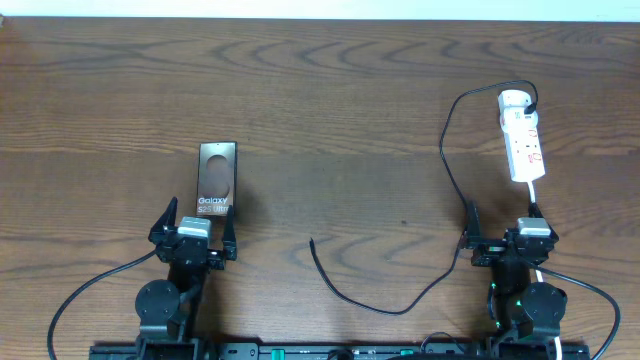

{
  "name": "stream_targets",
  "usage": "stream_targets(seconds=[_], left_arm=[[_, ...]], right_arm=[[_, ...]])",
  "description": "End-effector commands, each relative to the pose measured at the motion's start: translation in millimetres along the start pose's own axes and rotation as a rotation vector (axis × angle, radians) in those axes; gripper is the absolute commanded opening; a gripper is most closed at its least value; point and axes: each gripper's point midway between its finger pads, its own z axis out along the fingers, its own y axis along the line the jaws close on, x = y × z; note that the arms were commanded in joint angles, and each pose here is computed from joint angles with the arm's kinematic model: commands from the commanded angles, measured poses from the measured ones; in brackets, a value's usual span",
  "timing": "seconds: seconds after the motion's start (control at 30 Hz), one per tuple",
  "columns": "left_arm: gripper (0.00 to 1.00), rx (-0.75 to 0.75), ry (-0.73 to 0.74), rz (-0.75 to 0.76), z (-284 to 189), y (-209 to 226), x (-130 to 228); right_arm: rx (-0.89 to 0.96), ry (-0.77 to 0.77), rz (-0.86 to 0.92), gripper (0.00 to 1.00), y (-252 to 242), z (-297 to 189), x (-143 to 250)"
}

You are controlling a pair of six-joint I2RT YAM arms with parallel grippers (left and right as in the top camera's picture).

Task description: Plug charger to phone and switch on socket

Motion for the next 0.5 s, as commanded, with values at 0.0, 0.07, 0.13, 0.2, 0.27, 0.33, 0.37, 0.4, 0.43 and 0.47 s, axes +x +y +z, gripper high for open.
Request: stream_targets(seconds=[0.0,0.07,0.13,0.2,0.27,0.33,0.37,0.4,0.43,0.47], left_arm=[[0.88,0.037,0.030,-0.039,0,-7,10],[0.88,0.074,0.009,-0.037,0,-13,5],[0.88,0.096,-0.013,-0.041,-2,-16,-4],[0.88,0.094,-0.043,-0.063,-5,-15,-19],[0.88,0.090,-0.081,-0.070,-9,-13,-39],[0.88,0.048,-0.113,-0.116,-14,-3,-66],[0.88,0.033,-0.115,-0.137,-16,1,-78],[0.88,0.029,-0.104,-0.151,-16,4,-88],[0.88,0.026,-0.077,-0.154,-15,6,-100],[0.88,0.025,-0.026,-0.161,-11,8,-111]], right_arm=[[0.008,0.002,0.008,0.99,-2,0,1],[0.008,0.002,0.008,0.99,-2,0,1],[0.008,0.002,0.008,0.99,-2,0,1],[0.008,0.002,0.008,0.99,-2,0,1],[0.008,0.002,0.008,0.99,-2,0,1],[0.008,0.002,0.008,0.99,-2,0,1],[0.008,0.002,0.008,0.99,-2,0,1],[0.008,0.002,0.008,0.99,-2,0,1],[0.008,0.002,0.008,0.99,-2,0,1],[0.008,0.002,0.008,0.99,-2,0,1]])
